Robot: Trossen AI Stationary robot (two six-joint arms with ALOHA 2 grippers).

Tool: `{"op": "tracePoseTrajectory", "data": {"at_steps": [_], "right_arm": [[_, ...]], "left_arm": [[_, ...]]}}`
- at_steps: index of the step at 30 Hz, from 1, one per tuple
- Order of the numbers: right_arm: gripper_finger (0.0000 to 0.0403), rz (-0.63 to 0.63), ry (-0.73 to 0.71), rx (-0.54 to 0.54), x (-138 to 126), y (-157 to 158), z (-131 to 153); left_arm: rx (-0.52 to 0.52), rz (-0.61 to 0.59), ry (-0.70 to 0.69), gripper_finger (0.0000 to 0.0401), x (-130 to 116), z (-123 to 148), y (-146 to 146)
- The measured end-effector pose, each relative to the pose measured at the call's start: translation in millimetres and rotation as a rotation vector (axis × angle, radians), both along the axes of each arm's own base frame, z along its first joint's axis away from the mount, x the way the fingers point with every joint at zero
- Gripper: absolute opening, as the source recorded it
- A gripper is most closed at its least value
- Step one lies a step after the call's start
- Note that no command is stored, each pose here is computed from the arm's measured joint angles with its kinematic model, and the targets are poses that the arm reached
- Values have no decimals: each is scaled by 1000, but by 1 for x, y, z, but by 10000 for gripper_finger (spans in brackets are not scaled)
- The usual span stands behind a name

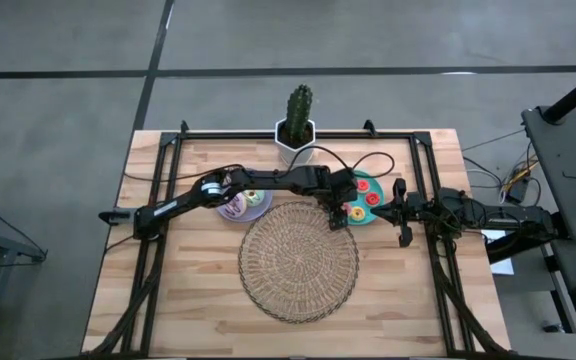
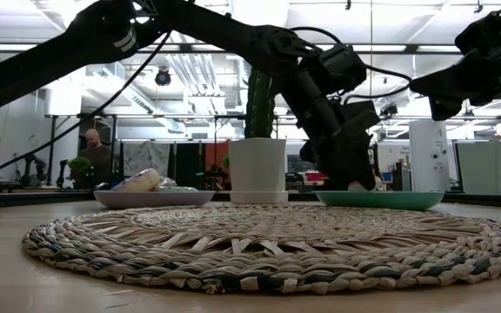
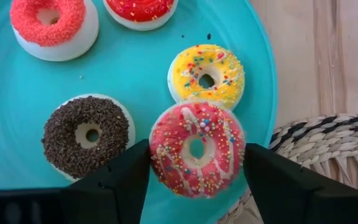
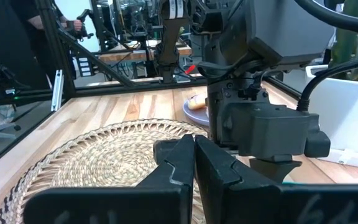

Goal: Pick & Place donuts
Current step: Put the small pink donut on the blue plate

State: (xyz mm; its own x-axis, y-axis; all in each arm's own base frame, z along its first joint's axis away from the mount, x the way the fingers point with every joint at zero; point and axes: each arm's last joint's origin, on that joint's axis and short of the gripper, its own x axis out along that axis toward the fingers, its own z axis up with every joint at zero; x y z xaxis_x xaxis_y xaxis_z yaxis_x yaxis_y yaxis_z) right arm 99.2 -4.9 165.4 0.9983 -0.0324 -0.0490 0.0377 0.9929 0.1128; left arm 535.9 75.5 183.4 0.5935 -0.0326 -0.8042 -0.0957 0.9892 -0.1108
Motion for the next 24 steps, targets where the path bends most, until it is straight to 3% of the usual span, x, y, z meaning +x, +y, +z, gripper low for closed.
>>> {"op": "tracePoseTrajectory", "data": {"at_steps": [5,24], "right_arm": [[8,0,0,0,0,0,0],[8,0,0,0,0,0,0]], "left_arm": [[0,1,0,238,0,0,0],[7,-4,52,238,-6,10,1]]}}
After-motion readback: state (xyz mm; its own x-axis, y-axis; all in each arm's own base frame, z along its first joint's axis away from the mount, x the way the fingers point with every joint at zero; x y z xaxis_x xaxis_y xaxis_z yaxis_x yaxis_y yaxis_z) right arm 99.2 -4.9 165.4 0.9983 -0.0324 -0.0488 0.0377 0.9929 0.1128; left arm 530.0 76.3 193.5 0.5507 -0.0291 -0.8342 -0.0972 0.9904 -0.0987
